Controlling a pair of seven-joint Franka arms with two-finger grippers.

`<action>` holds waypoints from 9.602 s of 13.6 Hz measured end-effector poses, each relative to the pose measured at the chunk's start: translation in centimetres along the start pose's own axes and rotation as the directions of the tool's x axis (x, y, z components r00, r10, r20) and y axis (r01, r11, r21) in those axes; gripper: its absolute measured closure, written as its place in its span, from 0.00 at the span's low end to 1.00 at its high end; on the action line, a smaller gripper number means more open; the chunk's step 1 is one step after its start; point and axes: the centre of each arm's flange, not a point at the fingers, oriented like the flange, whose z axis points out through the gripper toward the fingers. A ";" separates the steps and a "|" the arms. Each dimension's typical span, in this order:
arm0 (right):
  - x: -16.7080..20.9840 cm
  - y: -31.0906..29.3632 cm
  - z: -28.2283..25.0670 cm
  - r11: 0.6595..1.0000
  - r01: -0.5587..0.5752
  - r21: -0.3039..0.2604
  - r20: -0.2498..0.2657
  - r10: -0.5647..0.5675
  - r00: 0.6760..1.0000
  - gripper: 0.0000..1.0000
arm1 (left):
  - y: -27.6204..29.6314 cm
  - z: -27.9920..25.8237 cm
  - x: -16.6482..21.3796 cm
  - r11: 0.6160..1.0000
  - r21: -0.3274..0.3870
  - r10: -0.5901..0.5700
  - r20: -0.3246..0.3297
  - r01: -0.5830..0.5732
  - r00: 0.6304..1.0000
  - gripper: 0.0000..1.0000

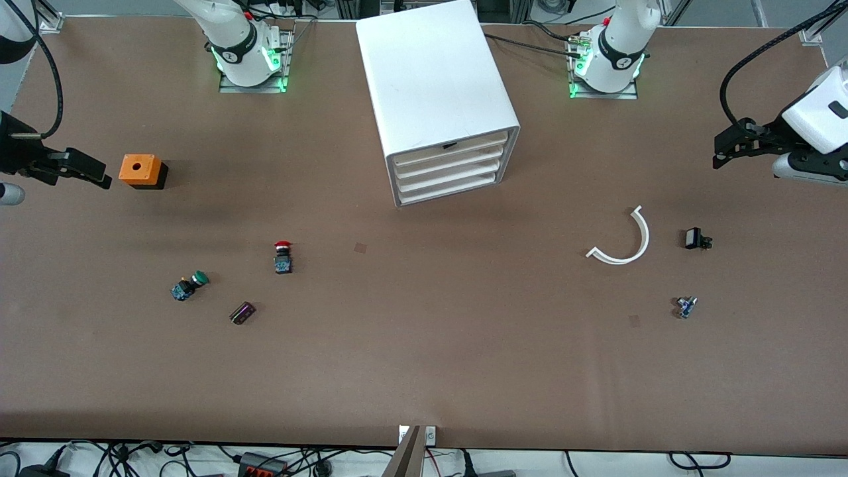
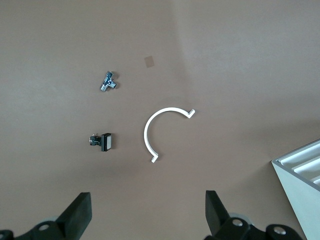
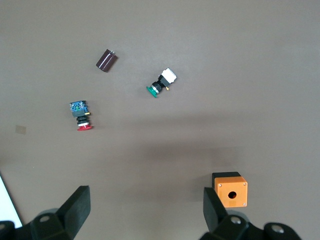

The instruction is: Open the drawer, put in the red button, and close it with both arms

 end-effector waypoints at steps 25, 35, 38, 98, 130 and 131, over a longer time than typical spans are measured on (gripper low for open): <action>2.1 -3.7 5.2 0.998 0.061 -0.008 0.081 -0.060 0.995 0.00 | 11.8 19.3 2.2 0.755 -0.655 0.218 0.306 0.038 0.927 0.00; 6.8 -21.7 25.9 0.965 0.258 0.037 0.163 -0.261 0.951 0.00 | 22.3 37.1 -0.6 0.386 -0.920 0.316 0.061 -0.069 0.947 0.02; 6.7 -22.7 31.3 0.964 0.264 0.038 0.204 -0.266 0.942 0.00 | 22.6 41.4 -2.6 0.287 -0.948 0.342 -0.032 -0.136 0.939 0.26; -12.7 -61.5 23.1 0.851 0.520 0.070 0.026 -0.523 0.852 0.25 | -4.2 31.0 11.3 0.991 -0.084 0.128 0.410 -0.103 0.903 0.00; 7.2 -1.5 -2.8 1.000 0.006 0.022 0.004 -0.006 1.000 0.00 | 38.1 33.1 5.7 0.916 -0.170 -0.284 0.362 0.363 0.888 0.00; 6.8 -0.4 -3.1 1.000 -0.001 0.018 0.004 0.001 1.000 0.00 | 38.5 33.2 5.1 0.919 -0.150 -0.287 0.383 0.366 0.878 0.00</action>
